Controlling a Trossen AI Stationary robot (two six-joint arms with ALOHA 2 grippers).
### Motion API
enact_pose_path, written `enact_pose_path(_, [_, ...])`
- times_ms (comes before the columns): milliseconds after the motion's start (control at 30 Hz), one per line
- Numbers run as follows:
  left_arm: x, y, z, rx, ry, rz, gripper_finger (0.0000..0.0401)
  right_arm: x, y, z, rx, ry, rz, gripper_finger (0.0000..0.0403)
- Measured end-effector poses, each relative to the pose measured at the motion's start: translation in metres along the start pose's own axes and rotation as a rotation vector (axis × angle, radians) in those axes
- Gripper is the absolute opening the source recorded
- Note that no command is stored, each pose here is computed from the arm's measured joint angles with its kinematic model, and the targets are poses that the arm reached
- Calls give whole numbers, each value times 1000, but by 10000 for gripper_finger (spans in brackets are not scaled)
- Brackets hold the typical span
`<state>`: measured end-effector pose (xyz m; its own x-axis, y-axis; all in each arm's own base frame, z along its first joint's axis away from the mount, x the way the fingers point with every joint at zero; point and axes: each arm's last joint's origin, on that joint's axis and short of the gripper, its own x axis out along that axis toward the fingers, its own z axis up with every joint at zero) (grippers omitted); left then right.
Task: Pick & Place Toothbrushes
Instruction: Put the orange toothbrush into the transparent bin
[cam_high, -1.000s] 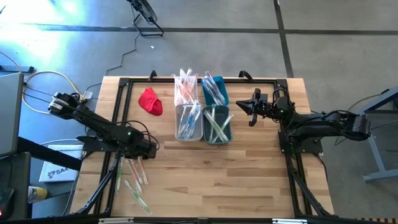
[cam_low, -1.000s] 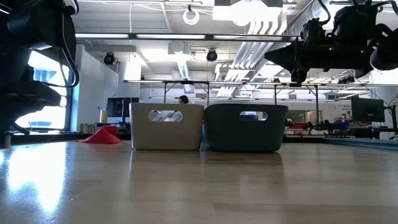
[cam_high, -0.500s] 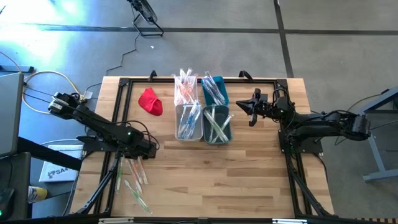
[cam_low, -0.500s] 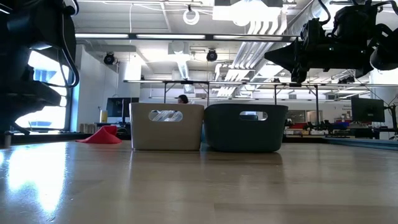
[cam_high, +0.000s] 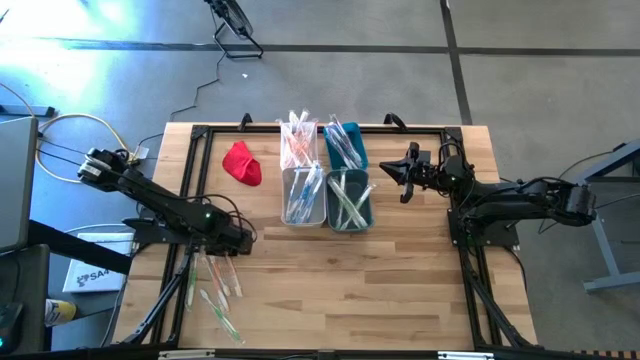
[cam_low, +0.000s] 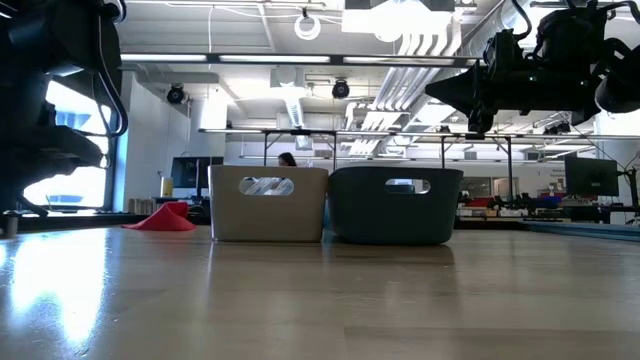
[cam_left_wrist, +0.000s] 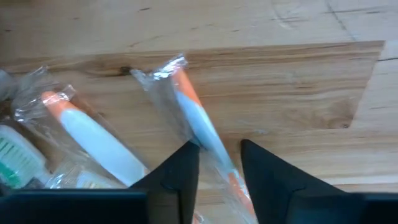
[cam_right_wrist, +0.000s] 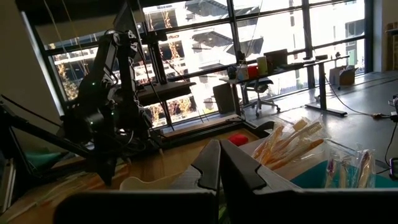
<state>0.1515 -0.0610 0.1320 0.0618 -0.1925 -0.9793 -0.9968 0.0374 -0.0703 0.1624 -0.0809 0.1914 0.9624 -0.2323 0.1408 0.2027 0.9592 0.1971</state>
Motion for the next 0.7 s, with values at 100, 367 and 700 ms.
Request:
enact_pose_path(100, [0, -2, 0, 3, -23, -30, 91, 0, 0, 0, 0, 0, 0, 3])
enact_pose_path(367, [-1, -11, 3, 61, -168, -152, 27, 0, 0, 0, 0, 0, 0, 4])
enact_pose_path(700, [-4, -25, 2, 216, -294, -310, 23, 0, 0, 0, 26, 0, 0, 4])
